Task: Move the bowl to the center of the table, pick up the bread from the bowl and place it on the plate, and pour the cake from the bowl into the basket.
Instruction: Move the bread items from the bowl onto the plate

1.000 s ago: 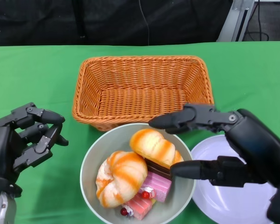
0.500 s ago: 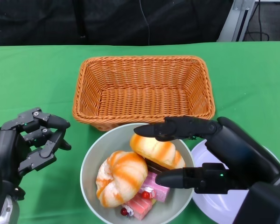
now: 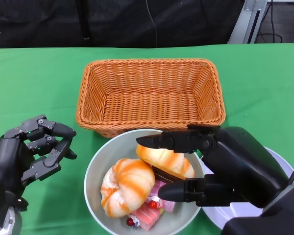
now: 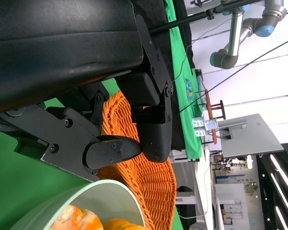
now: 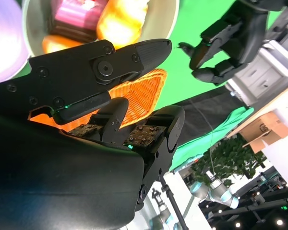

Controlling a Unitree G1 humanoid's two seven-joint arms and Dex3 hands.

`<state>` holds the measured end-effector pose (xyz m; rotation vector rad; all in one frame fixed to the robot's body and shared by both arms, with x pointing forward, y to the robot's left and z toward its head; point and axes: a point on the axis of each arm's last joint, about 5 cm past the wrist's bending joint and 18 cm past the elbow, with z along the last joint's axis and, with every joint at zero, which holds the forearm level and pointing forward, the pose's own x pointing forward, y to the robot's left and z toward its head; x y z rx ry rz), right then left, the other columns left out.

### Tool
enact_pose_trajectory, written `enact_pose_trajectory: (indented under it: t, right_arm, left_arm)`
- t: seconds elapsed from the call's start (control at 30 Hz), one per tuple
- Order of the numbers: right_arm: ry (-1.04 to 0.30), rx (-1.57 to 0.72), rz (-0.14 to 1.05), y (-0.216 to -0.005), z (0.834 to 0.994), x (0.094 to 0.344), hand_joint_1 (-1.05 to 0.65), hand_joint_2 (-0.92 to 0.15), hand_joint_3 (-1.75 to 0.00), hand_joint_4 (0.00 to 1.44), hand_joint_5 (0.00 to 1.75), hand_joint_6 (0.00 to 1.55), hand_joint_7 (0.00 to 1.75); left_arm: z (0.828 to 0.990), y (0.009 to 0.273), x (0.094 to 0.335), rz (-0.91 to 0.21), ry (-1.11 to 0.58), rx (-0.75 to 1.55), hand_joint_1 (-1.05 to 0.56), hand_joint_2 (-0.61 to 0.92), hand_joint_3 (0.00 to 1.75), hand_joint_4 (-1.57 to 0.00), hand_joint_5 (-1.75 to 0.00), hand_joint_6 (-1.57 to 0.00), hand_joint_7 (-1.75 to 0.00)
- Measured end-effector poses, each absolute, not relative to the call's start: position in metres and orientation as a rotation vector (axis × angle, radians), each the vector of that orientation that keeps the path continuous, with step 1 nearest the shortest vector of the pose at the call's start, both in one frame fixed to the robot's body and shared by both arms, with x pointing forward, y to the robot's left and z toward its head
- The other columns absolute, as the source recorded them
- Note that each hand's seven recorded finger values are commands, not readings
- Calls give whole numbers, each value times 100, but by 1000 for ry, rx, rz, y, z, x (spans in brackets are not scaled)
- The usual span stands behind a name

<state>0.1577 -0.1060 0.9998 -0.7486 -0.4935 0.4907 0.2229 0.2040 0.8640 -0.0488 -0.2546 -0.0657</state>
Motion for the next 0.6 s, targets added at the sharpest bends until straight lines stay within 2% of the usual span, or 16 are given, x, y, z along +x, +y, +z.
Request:
enact_pose_trajectory:
  t: [0.6]
  right_arm:
    - [-522, -890, 444, -102, 993, 158, -75, -92, -3, 81, 43, 66, 0]
  left_arm:
    - [862, 203, 223, -59, -254, -21, -21, 74, 55, -95, -117, -99, -91]
